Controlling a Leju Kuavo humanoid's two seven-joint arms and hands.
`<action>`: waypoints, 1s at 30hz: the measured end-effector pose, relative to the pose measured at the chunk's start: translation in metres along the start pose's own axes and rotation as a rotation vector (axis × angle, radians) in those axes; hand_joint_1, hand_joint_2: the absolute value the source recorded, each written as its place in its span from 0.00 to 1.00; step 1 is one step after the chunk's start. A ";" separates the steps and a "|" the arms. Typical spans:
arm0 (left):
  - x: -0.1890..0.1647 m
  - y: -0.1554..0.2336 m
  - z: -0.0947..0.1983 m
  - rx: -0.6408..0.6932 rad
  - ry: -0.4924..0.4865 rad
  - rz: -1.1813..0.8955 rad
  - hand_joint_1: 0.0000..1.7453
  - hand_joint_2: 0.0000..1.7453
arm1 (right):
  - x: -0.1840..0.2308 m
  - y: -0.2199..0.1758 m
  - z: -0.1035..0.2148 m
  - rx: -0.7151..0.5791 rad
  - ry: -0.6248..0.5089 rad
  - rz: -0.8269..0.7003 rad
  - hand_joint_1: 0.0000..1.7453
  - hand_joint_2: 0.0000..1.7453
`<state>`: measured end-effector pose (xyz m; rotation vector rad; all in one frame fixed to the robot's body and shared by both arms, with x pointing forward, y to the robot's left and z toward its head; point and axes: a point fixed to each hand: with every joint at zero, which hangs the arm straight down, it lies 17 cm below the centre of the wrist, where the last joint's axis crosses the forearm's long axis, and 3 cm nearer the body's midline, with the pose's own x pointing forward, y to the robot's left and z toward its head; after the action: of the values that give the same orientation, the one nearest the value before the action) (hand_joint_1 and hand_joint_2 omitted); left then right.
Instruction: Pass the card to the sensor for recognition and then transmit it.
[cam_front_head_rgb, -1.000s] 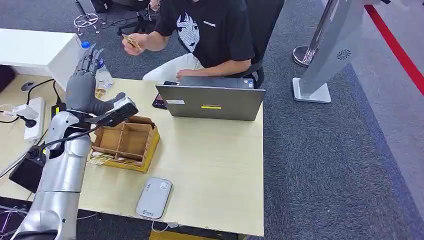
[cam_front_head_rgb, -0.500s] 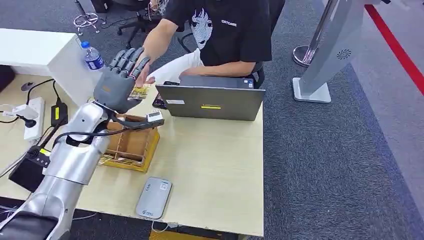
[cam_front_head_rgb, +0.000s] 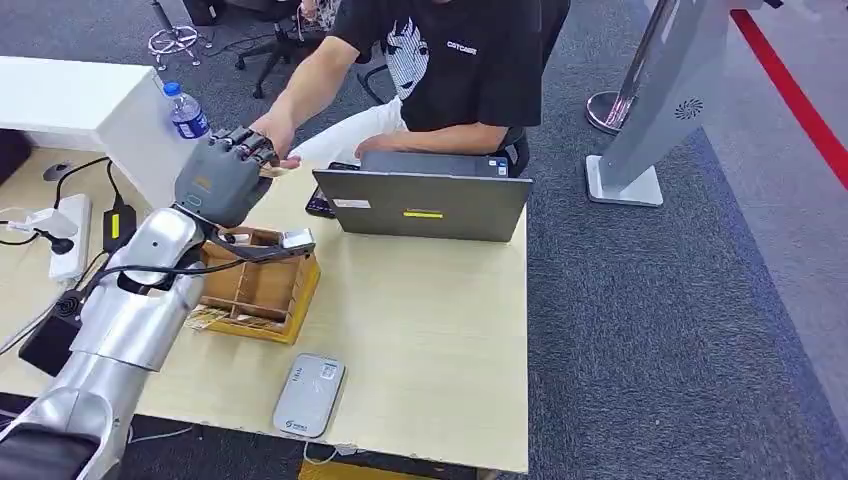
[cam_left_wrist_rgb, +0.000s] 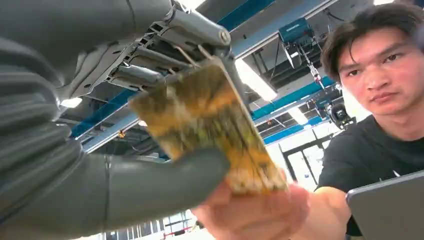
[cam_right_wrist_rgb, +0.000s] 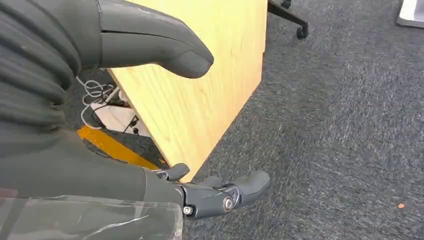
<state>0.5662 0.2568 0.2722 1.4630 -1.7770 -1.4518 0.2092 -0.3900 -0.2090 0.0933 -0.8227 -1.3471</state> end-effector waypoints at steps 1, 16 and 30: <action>0.000 0.000 0.000 0.000 0.000 0.000 1.00 1.00 | 0.000 0.000 0.000 0.000 0.000 0.000 0.00 1.00; 0.085 -0.005 0.035 0.059 -0.085 0.221 1.00 1.00 | 0.005 -0.007 0.000 -0.022 -0.023 -0.028 0.00 1.00; 0.182 -0.071 0.152 -0.185 -0.165 0.583 1.00 1.00 | 0.009 -0.018 0.002 -0.049 -0.034 -0.073 0.00 1.00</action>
<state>0.4087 0.1698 0.1014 0.6633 -1.8887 -1.3944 0.1930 -0.4021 -0.2123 0.0628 -0.8205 -1.4400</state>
